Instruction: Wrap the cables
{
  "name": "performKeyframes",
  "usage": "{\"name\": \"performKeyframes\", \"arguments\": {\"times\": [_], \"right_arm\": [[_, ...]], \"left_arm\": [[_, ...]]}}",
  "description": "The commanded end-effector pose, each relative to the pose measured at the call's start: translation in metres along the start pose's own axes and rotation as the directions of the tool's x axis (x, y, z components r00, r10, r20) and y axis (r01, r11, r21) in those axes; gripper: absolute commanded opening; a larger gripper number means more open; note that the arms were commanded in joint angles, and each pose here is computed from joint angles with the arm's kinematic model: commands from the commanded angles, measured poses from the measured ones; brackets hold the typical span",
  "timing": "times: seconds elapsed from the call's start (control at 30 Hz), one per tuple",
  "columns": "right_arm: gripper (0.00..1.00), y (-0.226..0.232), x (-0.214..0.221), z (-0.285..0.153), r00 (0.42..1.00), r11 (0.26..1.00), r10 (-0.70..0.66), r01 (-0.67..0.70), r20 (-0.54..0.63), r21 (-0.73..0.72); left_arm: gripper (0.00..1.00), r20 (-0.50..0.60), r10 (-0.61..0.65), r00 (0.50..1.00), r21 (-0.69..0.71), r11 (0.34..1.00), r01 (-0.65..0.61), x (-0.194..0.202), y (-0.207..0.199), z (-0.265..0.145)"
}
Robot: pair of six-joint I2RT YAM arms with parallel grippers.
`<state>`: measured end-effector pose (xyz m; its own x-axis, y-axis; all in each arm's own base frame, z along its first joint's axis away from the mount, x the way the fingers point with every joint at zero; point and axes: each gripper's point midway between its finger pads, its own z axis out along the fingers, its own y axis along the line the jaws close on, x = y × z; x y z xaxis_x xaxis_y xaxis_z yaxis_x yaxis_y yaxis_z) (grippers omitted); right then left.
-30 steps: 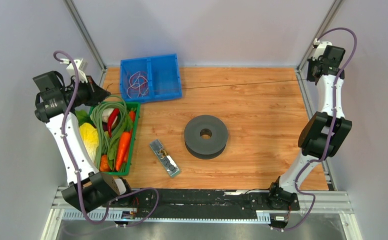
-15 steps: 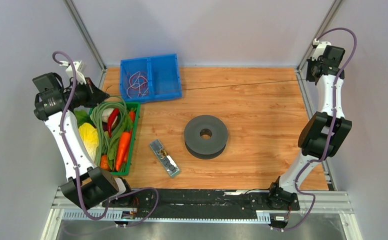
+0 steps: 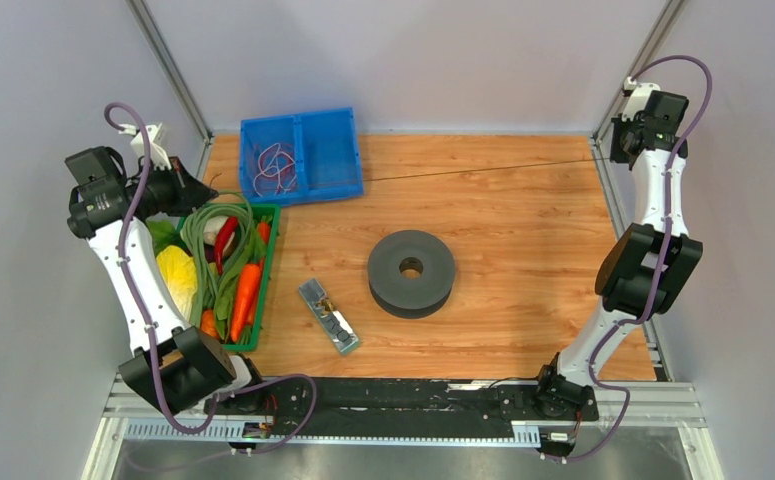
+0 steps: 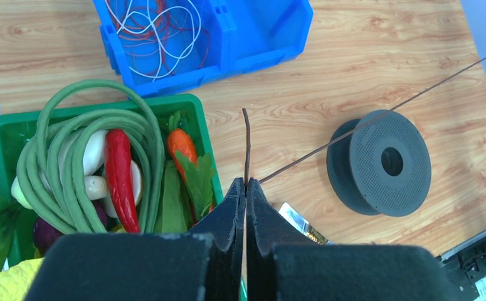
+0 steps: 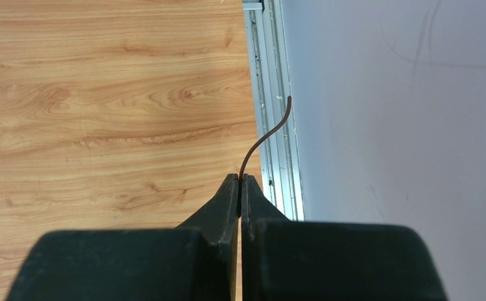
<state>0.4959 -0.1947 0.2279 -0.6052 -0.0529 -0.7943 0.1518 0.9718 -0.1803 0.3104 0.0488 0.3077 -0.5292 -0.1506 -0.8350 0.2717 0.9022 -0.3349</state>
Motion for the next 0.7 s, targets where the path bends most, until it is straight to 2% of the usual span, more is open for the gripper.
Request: {"name": "performKeyframes", "arguments": {"times": [0.0, 0.57, 0.67], "right_arm": [[0.0, -0.071, -0.02, -0.012, 0.998, 0.968, -0.033, 0.019, 0.055, 0.249], [0.0, -0.072, -0.021, -0.012, 0.998, 0.968, -0.028, 0.012, 0.062, 0.251], [0.0, -0.062, -0.026, -0.013, 0.997, 0.978, -0.004, -0.014, 0.082, 0.21]], "left_arm": [[0.0, 0.012, 0.116, 0.993, -0.246, 0.963, -0.109, -0.012, 0.065, -0.018], [0.0, -0.014, 0.14, 0.99, -0.265, 0.954, -0.139, -0.006, 0.073, -0.024], [0.0, 0.001, 0.145, 0.989, -0.18, 0.973, -0.142, -0.006, 0.056, -0.02]]}}
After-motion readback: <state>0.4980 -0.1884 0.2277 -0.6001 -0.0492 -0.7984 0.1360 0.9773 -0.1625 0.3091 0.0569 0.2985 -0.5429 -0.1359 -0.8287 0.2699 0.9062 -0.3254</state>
